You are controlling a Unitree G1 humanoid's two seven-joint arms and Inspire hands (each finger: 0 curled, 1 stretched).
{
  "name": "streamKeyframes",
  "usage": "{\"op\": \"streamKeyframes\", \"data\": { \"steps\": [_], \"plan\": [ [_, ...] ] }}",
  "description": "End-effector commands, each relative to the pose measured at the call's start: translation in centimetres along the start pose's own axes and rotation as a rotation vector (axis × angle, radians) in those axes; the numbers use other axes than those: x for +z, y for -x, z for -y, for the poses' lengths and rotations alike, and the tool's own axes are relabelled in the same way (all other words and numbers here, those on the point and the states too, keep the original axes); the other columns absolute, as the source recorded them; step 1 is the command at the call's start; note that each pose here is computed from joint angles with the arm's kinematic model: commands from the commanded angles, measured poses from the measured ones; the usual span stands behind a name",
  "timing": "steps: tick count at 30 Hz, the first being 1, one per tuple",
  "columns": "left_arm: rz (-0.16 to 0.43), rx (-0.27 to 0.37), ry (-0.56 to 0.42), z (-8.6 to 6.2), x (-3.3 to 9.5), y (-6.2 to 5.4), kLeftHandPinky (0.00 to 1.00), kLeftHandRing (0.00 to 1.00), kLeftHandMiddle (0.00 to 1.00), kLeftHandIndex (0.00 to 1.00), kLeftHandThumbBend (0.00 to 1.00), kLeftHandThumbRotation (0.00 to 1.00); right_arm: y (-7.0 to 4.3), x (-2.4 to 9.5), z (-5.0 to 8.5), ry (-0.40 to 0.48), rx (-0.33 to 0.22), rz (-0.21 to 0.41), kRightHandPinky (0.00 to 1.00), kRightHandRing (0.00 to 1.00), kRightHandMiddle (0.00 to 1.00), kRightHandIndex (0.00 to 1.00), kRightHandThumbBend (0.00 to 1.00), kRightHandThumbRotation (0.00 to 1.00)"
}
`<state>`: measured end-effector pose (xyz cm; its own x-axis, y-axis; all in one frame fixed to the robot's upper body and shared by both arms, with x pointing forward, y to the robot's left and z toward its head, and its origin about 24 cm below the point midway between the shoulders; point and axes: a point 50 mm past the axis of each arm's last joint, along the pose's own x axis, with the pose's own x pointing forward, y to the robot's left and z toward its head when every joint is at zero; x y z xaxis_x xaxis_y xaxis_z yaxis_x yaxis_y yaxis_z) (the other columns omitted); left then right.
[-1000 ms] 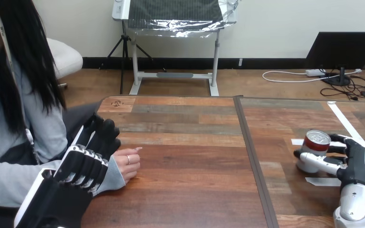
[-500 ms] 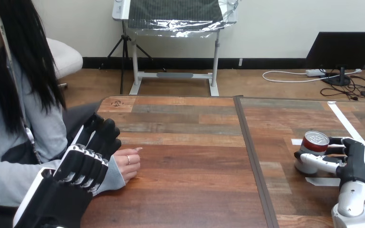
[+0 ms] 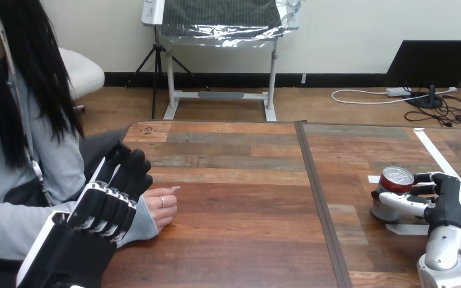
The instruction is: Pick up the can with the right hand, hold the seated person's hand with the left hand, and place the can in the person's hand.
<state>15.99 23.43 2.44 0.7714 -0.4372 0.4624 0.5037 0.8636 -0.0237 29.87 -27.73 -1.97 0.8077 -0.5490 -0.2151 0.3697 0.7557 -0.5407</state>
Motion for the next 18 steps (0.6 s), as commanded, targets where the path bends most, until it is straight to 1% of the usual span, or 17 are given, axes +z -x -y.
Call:
{"op": "streamKeyframes", "data": {
  "steps": [1, 7, 8, 13, 18],
  "plan": [
    [0.064, -0.036, -0.028, -0.27, 0.82, -1.58, 1.00, 1.00, 1.00, 1.00, 1.00, 0.39, -1.11, 3.98, -0.06, -0.038, -0.022, 0.094, 0.45, 0.49, 0.51, 0.50, 0.89, 0.00],
    [0.061, -0.031, -0.034, -0.26, 0.74, -1.63, 1.00, 1.00, 1.00, 1.00, 1.00, 0.39, -1.19, 4.16, -0.03, -0.049, -0.013, 0.095, 0.45, 0.50, 0.52, 0.52, 0.92, 0.00],
    [0.062, -0.031, -0.035, -0.25, 0.73, -1.64, 1.00, 1.00, 1.00, 1.00, 1.00, 0.39, -1.21, 4.17, -0.02, -0.050, -0.010, 0.094, 0.45, 0.51, 0.53, 0.54, 0.93, 0.00],
    [0.061, -0.032, -0.035, -0.24, 0.70, -1.74, 1.00, 1.00, 1.00, 1.00, 1.00, 0.40, -1.23, 4.23, -0.03, -0.043, 0.000, 0.099, 0.47, 0.53, 0.56, 0.59, 0.96, 0.00],
    [0.057, -0.033, -0.043, -0.26, 0.66, -1.69, 1.00, 1.00, 1.00, 1.00, 1.00, 0.41, -1.25, 4.20, -0.07, -0.042, 0.011, 0.093, 0.50, 0.57, 0.60, 0.65, 0.97, 0.03]
  ]
}}
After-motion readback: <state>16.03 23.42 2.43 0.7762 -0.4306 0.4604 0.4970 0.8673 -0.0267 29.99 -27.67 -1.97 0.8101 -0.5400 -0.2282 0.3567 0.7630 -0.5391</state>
